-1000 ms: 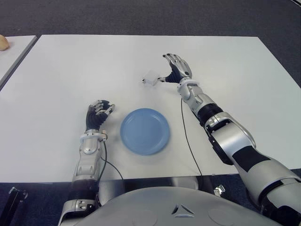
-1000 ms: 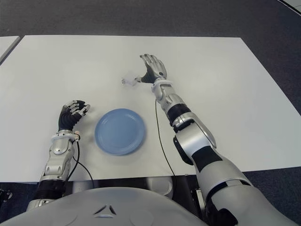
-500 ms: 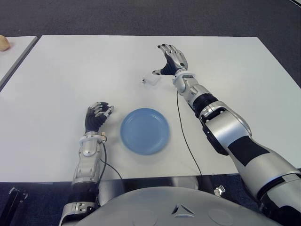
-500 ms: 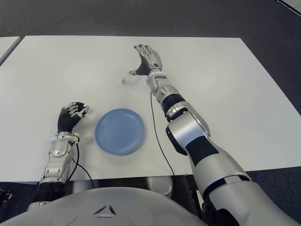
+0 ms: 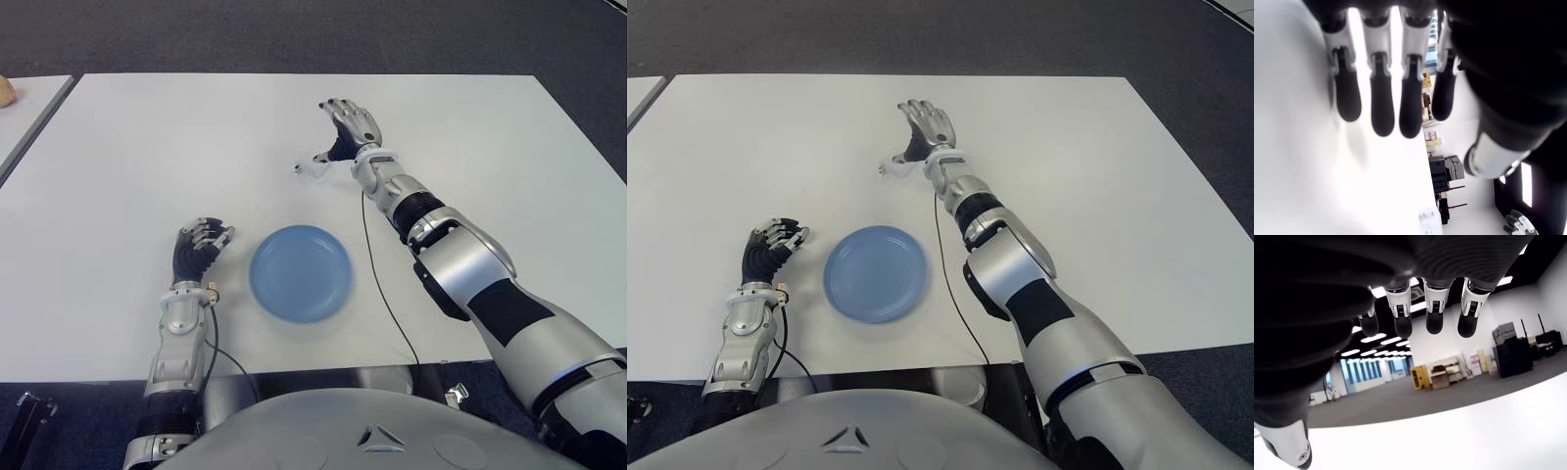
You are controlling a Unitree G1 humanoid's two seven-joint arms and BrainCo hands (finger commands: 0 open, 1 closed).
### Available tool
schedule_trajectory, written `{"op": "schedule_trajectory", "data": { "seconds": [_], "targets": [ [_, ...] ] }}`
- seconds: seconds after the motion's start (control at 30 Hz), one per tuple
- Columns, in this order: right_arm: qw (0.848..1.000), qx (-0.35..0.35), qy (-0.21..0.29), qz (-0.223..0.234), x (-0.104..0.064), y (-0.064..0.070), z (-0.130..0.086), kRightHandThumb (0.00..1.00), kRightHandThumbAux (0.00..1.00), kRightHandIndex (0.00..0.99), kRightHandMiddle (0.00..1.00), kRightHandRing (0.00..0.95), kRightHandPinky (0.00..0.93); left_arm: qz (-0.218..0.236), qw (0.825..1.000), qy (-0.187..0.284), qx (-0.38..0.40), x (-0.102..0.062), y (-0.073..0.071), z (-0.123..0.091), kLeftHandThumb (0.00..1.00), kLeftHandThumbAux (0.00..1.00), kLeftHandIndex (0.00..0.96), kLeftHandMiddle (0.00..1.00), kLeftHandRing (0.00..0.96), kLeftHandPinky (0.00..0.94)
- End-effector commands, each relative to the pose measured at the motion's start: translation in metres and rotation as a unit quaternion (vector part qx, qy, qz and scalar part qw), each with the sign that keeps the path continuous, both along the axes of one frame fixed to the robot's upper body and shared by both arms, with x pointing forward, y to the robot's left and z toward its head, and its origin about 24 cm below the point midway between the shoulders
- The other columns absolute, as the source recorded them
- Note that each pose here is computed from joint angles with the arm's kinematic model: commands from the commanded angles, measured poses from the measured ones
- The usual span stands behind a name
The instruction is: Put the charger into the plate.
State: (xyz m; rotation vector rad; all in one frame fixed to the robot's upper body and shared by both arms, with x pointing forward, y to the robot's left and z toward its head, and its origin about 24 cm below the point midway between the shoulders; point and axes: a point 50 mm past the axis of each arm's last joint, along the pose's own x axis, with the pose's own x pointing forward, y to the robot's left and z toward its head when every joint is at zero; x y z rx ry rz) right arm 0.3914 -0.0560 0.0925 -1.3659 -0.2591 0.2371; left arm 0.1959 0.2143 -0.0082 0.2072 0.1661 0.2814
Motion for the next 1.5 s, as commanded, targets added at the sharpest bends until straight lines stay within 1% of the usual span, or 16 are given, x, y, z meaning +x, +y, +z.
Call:
{"op": "schedule_trajectory", "data": {
  "seconds": [0.03,0.1,0.17,0.27,0.37,0.47,0.53,0.7,1.0,1.13,1.33,1.5],
  "targets": [
    [0.999,-0.032,0.038,0.005,-0.005,0.001,-0.015,0.153,0.691,0.0,0.0,0.0,0.0,0.0,1.0,0.016,0.009,-0.006,0.002,-0.004,0.7,0.722,0.423,0.487,0.497,0.481],
    [0.998,-0.038,0.052,0.009,-0.007,0.001,-0.019,0.14,0.692,0.0,0.0,0.0,0.0,0.001,1.0,0.017,0.01,-0.009,0.003,-0.005,0.7,0.722,0.423,0.487,0.496,0.478],
    [0.996,-0.045,0.076,0.012,-0.009,0.002,-0.026,0.13,0.693,0.0,0.0,0.0,0.0,0.002,1.0,0.018,0.011,-0.011,0.004,-0.006,0.7,0.723,0.423,0.487,0.494,0.476],
    [0.989,-0.06,0.132,0.015,-0.013,0.003,-0.037,0.104,0.696,0.0,0.0,0.0,0.0,0.005,1.0,0.02,0.011,-0.014,0.006,-0.006,0.699,0.723,0.424,0.489,0.492,0.475],
    [0.986,-0.065,0.151,0.016,-0.015,0.004,-0.04,0.072,0.7,0.0,0.0,0.0,0.0,0.007,1.0,0.02,0.011,-0.016,0.006,-0.006,0.698,0.723,0.424,0.489,0.49,0.473],
    [0.975,-0.085,0.205,0.02,-0.019,0.004,-0.049,0.052,0.705,0.0,0.0,0.0,0.0,0.011,1.0,0.016,0.014,-0.019,0.007,-0.003,0.699,0.723,0.424,0.49,0.491,0.476],
    [0.968,-0.093,0.23,0.022,-0.02,0.005,-0.052,0.029,0.711,0.0,0.0,0.0,0.0,0.012,1.0,0.015,0.015,-0.021,0.008,-0.002,0.699,0.723,0.425,0.492,0.493,0.476],
    [0.957,-0.102,0.272,0.025,-0.024,0.008,-0.057,0.004,0.713,0.0,0.0,0.0,0.0,0.015,1.0,0.014,0.015,-0.023,0.009,0.0,0.698,0.723,0.425,0.493,0.493,0.476],
    [0.945,-0.116,0.304,0.027,-0.025,0.008,-0.06,0.0,0.687,0.0,0.0,0.0,0.0,0.021,1.0,0.015,0.016,-0.023,0.007,0.006,0.7,0.723,0.425,0.494,0.497,0.482],
    [0.943,-0.123,0.309,0.028,-0.025,0.008,-0.06,0.0,0.678,0.003,0.0,0.0,0.022,0.022,1.0,0.014,0.012,-0.022,0.006,0.008,0.701,0.723,0.424,0.491,0.497,0.481],
    [0.939,-0.13,0.317,0.027,-0.025,0.005,-0.061,0.0,0.67,0.071,0.051,0.038,0.082,0.02,1.0,0.017,0.011,-0.019,0.005,0.01,0.701,0.722,0.423,0.482,0.491,0.474],
    [0.938,-0.127,0.322,0.027,-0.025,0.002,-0.061,0.0,0.669,0.095,0.07,0.058,0.099,0.017,1.0,0.018,0.011,-0.017,0.004,0.011,0.7,0.722,0.423,0.479,0.487,0.472]
  ]
}}
